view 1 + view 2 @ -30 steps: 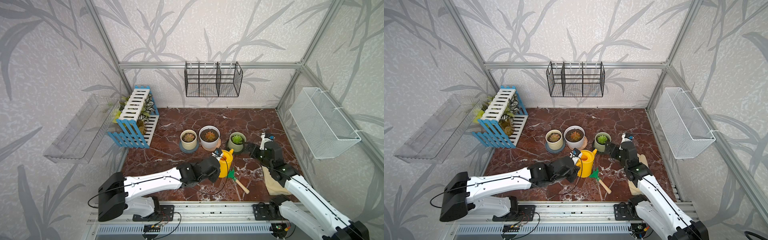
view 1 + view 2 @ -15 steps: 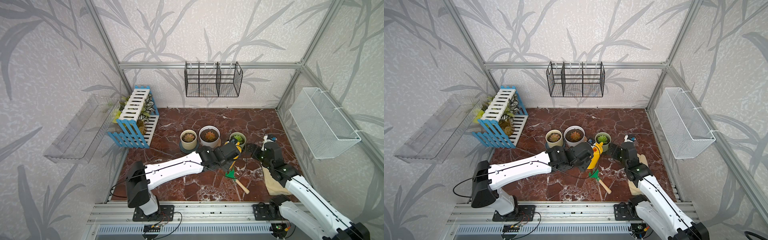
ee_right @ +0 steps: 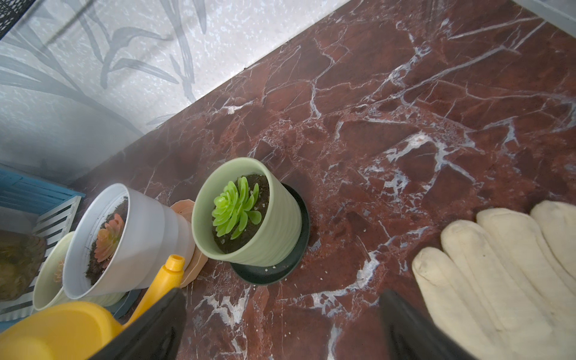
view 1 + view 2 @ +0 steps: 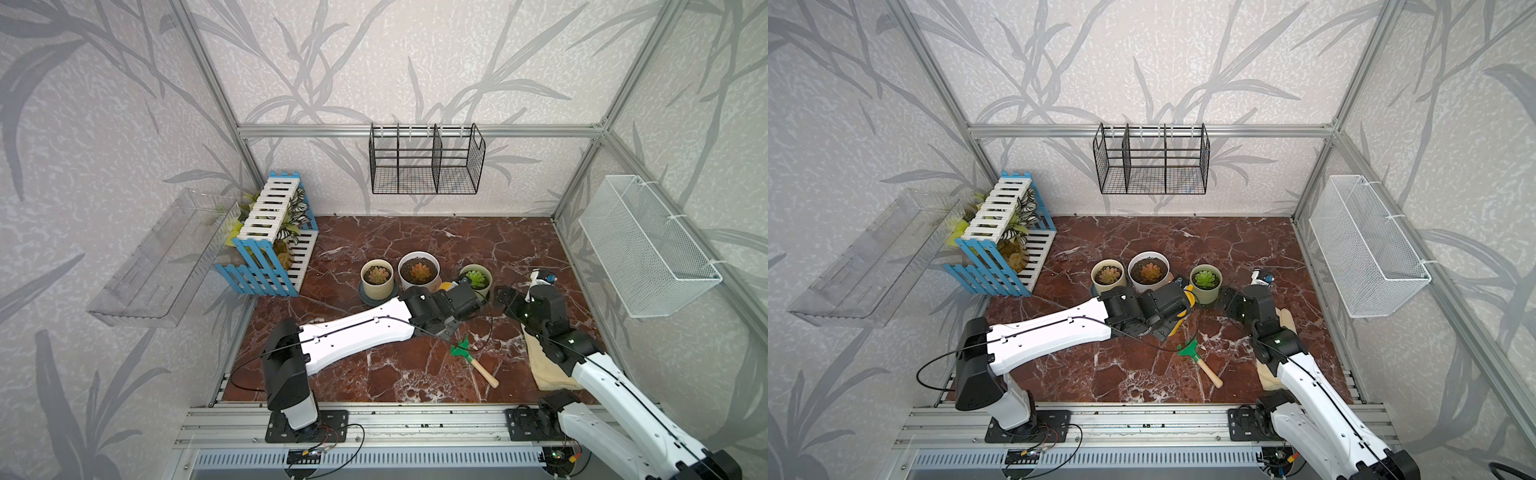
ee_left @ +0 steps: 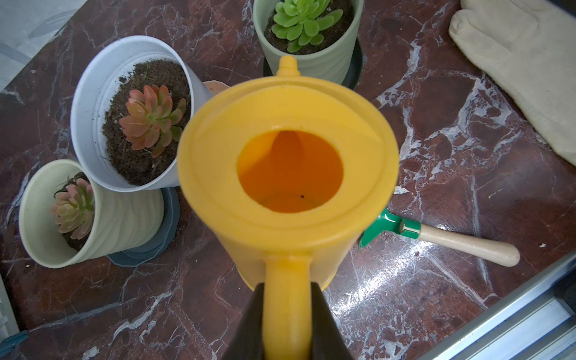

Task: Water the succulent around the soil edge
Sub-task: Water the soil of the potted plant with water.

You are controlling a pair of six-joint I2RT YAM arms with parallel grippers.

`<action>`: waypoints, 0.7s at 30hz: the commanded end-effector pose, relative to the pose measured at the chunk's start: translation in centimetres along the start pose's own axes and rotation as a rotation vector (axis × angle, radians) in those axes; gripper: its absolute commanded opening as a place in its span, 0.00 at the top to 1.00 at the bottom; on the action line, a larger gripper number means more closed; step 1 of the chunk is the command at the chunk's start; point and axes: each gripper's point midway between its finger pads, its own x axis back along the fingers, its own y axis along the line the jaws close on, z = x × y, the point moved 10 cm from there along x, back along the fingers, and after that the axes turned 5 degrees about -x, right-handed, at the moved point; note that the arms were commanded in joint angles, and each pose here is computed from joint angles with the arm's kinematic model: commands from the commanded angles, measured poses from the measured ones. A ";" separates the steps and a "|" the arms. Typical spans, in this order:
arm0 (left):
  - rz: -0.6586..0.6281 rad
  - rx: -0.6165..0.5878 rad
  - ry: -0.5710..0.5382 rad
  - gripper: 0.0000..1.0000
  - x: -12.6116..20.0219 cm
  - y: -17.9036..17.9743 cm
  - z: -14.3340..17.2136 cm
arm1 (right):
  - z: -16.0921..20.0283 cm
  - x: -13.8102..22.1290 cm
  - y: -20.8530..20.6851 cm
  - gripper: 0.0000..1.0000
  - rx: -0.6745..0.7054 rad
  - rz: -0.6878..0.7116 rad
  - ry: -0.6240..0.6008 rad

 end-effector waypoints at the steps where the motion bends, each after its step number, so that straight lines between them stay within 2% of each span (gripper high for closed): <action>1: -0.047 0.017 -0.033 1.00 0.8 0.6 -1.0 | -0.8 0.6 0.4 0.02 -0.011 0.002 -0.026; 12: 0.097 0.003 -0.065 1.00 0.5 -1.2 -2.3 | -0.8 0.5 0.3 0.02 -0.012 0.006 -0.026; 21: 0.151 -0.008 -0.074 1.00 0.1 -2.2 -3.1 | -0.8 0.6 0.2 0.02 -0.013 0.008 -0.030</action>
